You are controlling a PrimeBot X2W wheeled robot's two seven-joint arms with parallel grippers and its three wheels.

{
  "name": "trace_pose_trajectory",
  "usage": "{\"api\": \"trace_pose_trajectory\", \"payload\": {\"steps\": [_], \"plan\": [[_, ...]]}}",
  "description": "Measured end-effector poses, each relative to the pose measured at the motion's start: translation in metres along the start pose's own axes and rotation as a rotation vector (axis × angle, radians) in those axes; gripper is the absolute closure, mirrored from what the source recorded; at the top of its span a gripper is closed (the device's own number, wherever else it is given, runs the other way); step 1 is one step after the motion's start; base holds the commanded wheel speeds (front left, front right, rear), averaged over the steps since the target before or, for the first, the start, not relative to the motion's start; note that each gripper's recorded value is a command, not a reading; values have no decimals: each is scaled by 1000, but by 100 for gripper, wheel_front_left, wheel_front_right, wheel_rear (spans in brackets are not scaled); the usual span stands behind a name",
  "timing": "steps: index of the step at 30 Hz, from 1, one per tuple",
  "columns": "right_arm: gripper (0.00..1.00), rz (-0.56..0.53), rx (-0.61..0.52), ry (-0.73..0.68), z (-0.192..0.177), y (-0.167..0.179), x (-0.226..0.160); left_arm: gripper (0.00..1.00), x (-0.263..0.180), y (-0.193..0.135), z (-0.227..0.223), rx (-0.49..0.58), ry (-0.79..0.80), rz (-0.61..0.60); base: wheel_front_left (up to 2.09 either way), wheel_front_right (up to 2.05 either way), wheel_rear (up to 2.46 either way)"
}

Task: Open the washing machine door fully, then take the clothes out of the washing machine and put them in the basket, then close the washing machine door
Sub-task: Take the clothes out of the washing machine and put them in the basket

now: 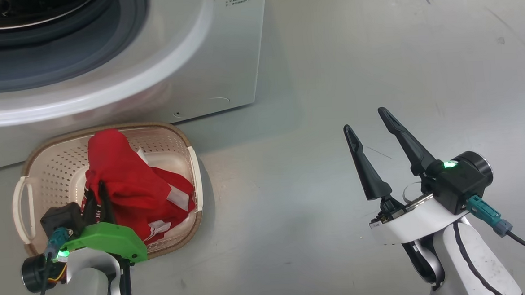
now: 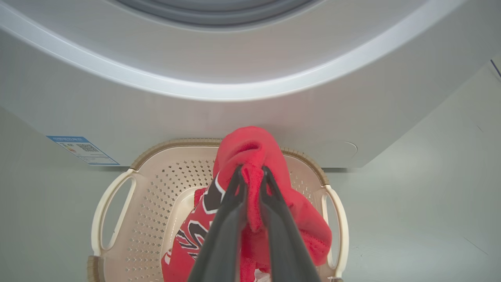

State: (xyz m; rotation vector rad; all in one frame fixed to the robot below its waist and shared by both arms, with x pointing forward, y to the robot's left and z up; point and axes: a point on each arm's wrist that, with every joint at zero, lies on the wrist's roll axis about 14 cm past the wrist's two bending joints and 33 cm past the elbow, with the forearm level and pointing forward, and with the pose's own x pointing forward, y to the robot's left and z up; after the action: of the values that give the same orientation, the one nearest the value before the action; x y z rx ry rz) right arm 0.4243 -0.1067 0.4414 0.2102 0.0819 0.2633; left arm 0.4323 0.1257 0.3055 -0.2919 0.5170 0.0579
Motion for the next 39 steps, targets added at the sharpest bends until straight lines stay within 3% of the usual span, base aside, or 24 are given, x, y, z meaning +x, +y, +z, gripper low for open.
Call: {"api": "trace_pose_trajectory", "payload": {"steps": [9,24,26,29,31,39], "plan": [[0,-32,12,21,-12,-15,9,100,21,0,-57,29,217,11,0,0,0],[0,-68,11,65,-32,-34,19,100,45,-3,-107,46,377,17,0,0,0],[0,-72,12,68,-33,-36,19,84,48,-5,-106,48,372,14,0,0,0],[0,-75,13,71,-34,-37,18,51,52,-6,-105,57,365,11,0,0,0],[0,-77,14,72,-34,-37,18,0,53,-6,-104,59,362,13,0,0,0],[0,-75,11,73,-32,-36,16,0,48,-2,-102,84,351,20,0,0,0]]}}
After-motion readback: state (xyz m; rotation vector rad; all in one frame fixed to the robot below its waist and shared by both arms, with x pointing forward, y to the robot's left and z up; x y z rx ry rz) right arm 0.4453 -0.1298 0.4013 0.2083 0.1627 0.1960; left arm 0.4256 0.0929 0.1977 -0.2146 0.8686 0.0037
